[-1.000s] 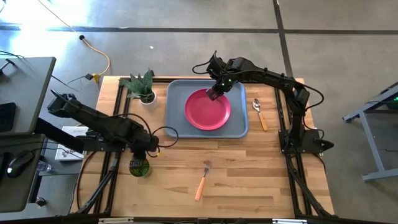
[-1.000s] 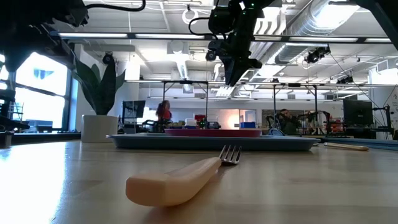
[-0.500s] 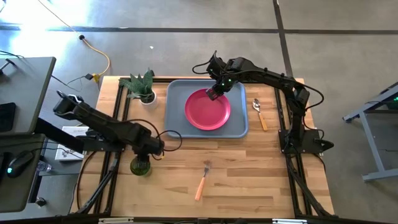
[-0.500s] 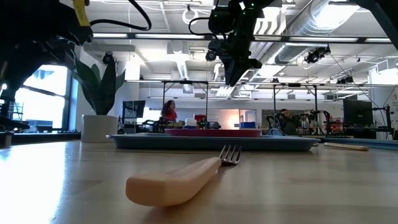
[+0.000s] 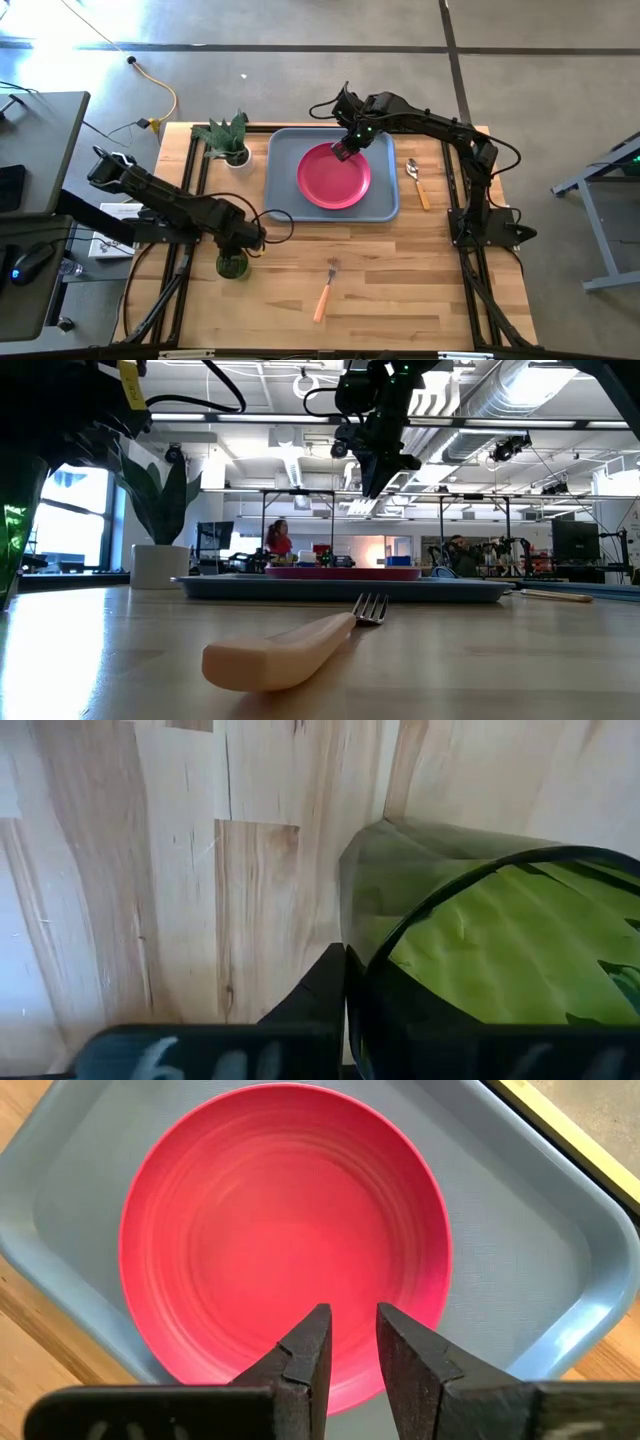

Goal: Pick and place plate/cup/fork/spoon on tray
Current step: Put the green cup on the gray tray

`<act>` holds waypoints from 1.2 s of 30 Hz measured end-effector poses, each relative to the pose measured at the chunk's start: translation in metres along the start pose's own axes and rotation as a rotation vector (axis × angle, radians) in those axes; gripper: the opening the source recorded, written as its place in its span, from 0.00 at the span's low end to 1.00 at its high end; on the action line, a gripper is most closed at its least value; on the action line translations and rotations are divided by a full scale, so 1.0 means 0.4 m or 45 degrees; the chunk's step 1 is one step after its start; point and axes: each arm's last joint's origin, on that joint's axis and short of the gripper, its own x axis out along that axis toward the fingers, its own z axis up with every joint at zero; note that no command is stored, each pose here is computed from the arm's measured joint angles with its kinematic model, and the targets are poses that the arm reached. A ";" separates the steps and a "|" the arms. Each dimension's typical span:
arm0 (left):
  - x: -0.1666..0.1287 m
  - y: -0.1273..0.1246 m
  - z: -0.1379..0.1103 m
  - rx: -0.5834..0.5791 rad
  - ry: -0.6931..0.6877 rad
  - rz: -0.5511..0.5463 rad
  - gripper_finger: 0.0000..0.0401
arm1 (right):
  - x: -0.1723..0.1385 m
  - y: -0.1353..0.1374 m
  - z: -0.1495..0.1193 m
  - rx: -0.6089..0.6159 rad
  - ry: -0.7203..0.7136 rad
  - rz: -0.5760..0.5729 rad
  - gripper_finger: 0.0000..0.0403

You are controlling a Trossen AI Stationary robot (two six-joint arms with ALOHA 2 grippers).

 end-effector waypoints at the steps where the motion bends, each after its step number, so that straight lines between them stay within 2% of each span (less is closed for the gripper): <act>1: 0.000 0.000 0.000 0.000 0.001 0.000 0.02 | 0.000 0.000 0.000 0.000 0.000 0.000 0.18; 8: -0.009 -0.002 0.010 -0.007 -0.065 0.042 0.01 | 0.000 0.002 -0.001 -0.002 0.008 0.020 0.18; 13: -0.054 0.005 0.037 -0.008 -0.182 0.091 0.01 | -0.007 0.023 -0.010 -0.018 0.013 0.056 0.18; 17: -0.104 0.025 0.067 -0.007 -0.299 0.146 0.01 | -0.044 0.045 -0.022 -0.028 -0.048 0.094 0.18; 20: -0.141 0.053 0.088 -0.035 -0.387 0.219 0.01 | -0.084 0.059 -0.035 -0.024 -0.119 0.101 0.18; 26: -0.209 0.123 0.118 -0.129 -0.510 0.344 0.01 | -0.190 0.067 -0.073 0.031 -0.314 0.017 0.18; 31: -0.273 0.193 0.133 -0.246 -0.620 0.498 0.01 | -0.274 0.056 -0.106 0.116 -0.485 -0.056 0.18; 36: -0.334 0.267 0.142 -0.364 -0.736 0.631 0.01 | -0.324 0.039 -0.125 0.159 -0.574 -0.078 0.18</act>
